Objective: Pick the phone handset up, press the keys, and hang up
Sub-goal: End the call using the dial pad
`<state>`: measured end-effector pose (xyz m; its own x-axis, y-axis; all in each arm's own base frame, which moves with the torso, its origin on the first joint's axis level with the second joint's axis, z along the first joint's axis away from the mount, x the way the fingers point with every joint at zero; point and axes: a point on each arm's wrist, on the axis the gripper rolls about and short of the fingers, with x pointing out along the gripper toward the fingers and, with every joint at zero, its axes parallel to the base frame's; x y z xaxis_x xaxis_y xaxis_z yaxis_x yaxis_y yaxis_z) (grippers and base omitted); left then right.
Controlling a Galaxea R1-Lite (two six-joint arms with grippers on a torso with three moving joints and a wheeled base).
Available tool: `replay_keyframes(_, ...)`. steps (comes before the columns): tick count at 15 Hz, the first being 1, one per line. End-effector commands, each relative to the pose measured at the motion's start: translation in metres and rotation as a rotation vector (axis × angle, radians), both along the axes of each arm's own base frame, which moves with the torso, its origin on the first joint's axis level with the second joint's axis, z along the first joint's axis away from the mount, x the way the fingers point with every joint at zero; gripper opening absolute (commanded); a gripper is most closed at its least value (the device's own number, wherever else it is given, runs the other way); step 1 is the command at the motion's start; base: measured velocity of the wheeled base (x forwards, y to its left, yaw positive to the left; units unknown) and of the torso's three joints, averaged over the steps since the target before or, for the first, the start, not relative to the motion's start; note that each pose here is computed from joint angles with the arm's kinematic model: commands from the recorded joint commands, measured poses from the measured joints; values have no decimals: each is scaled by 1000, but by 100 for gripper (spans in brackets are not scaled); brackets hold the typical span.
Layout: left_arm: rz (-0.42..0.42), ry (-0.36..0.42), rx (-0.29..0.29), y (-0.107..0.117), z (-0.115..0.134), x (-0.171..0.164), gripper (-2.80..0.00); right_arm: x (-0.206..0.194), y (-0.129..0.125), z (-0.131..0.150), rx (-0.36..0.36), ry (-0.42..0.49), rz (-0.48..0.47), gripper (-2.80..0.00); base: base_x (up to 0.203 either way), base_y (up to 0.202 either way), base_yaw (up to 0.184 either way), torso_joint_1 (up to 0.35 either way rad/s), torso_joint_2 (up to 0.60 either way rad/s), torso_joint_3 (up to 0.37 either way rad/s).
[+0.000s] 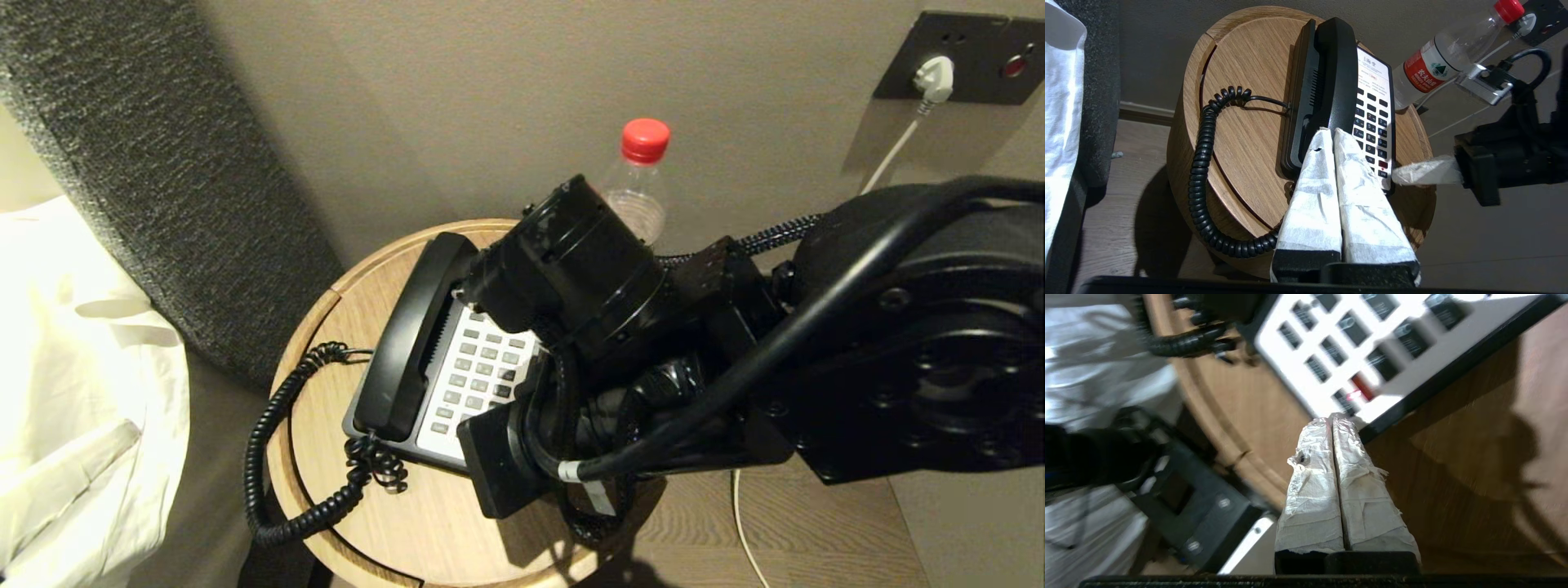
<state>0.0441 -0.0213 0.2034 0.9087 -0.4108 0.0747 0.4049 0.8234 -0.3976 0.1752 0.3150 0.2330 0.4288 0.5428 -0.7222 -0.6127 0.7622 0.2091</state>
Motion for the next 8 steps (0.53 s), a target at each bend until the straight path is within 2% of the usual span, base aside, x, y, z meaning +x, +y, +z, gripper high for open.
replay_keyframes(1, 1, -2, -4, 0, 0, 0, -280, 7, -1, -4, -24, -18, -7, -280, 0, 0, 0, 0, 0, 0)
replay_keyframes(8, -4, 0, -3, 0, -1, -1, -280, 9, -2, 0, -13, -27, -12, -280, 0, 0, 0, 0, 0, 0)
